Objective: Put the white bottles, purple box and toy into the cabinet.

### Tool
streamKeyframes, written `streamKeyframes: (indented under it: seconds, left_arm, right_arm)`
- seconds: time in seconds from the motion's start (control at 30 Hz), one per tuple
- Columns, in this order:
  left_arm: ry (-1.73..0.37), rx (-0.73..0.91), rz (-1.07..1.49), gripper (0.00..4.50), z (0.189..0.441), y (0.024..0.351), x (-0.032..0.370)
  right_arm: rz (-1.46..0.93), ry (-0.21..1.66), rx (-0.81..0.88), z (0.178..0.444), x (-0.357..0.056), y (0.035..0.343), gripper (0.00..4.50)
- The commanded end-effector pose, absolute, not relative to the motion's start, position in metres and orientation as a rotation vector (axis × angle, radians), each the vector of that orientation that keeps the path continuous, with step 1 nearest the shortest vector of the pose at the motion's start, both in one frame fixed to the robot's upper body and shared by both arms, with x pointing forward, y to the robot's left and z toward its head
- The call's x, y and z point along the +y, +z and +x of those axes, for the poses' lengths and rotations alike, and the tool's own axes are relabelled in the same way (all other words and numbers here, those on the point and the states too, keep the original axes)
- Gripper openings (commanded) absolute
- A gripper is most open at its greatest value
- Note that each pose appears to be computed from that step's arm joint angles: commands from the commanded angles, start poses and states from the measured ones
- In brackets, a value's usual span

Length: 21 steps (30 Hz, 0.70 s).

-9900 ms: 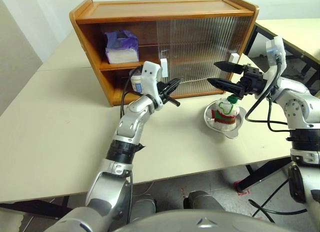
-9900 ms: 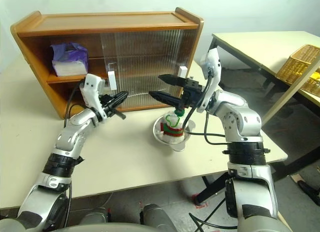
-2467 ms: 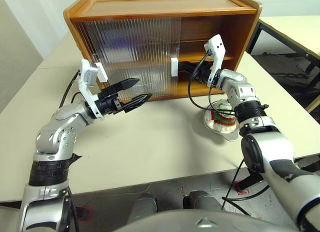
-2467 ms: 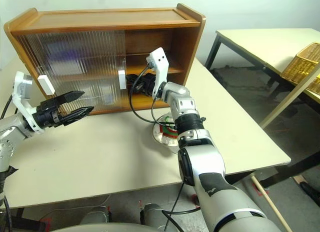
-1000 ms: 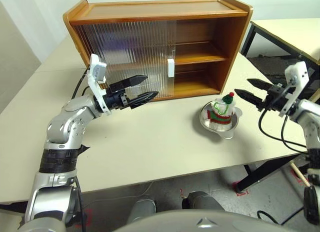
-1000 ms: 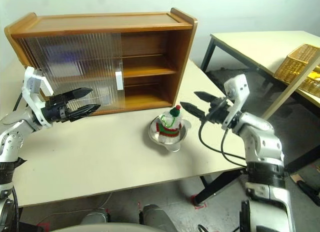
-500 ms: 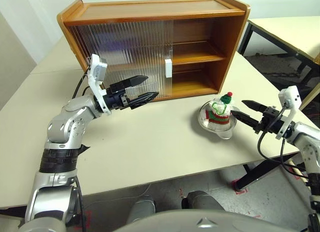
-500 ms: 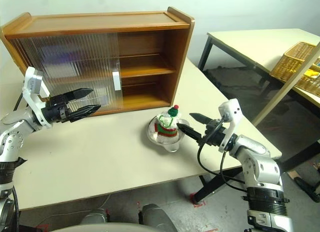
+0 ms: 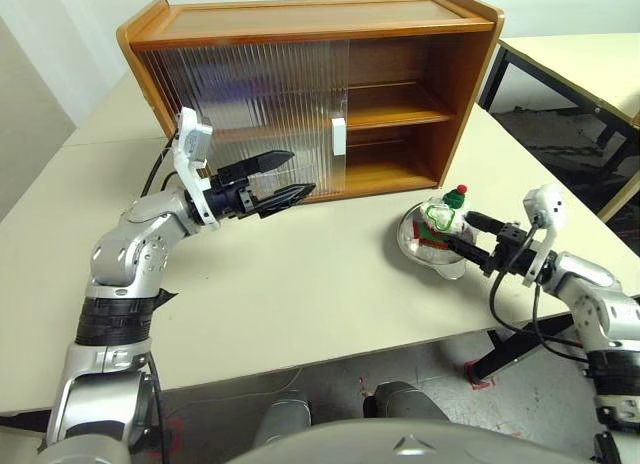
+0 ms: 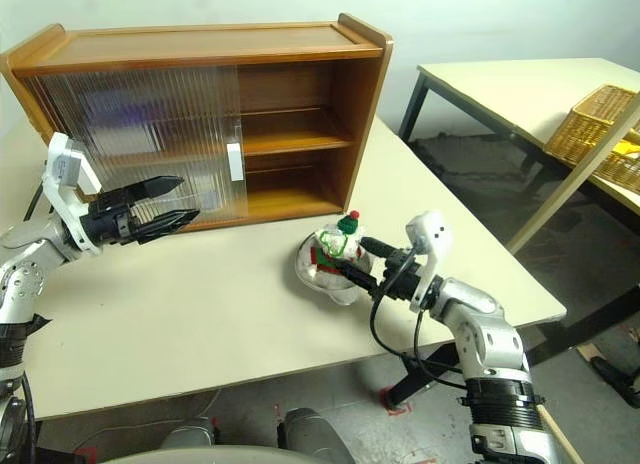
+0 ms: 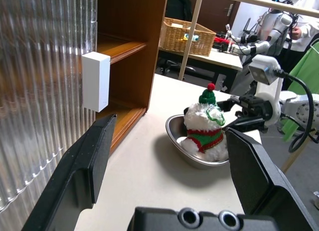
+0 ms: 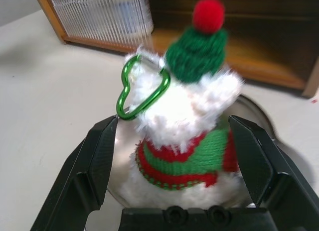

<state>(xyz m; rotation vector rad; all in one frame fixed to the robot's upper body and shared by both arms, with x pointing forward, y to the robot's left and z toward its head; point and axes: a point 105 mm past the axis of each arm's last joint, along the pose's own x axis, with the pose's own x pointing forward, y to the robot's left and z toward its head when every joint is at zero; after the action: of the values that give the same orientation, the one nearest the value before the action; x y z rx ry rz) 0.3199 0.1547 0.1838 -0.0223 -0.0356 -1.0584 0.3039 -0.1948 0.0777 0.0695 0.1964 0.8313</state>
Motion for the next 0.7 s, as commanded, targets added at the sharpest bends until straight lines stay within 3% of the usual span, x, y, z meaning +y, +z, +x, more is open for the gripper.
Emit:
streamKeyframes:
  seconds: [0.03,0.3,0.6,0.7]
  left_arm:
    - [-1.047,-0.038,-0.016,4.5,0.3205,0.1867,0.1583]
    - [-1.044,-0.044,-0.013,4.5,0.3213,0.1884,0.1589]
    - [-1.05,-0.045,-0.014,4.5,0.3218,0.1865,0.1572]
    - [-1.052,-0.046,-0.014,4.5,0.3223,0.1857,0.1562]
  right_arm:
    - [0.066,0.83,0.207,0.3057,-0.1902,0.07,4.45]
    - [0.072,0.822,0.213,0.3089,-0.1883,0.0643,4.45]
    - [0.059,0.823,0.198,0.311,-0.1906,0.0679,1.18]
    - [0.053,0.822,0.183,0.3131,-0.1913,0.0733,0.34]
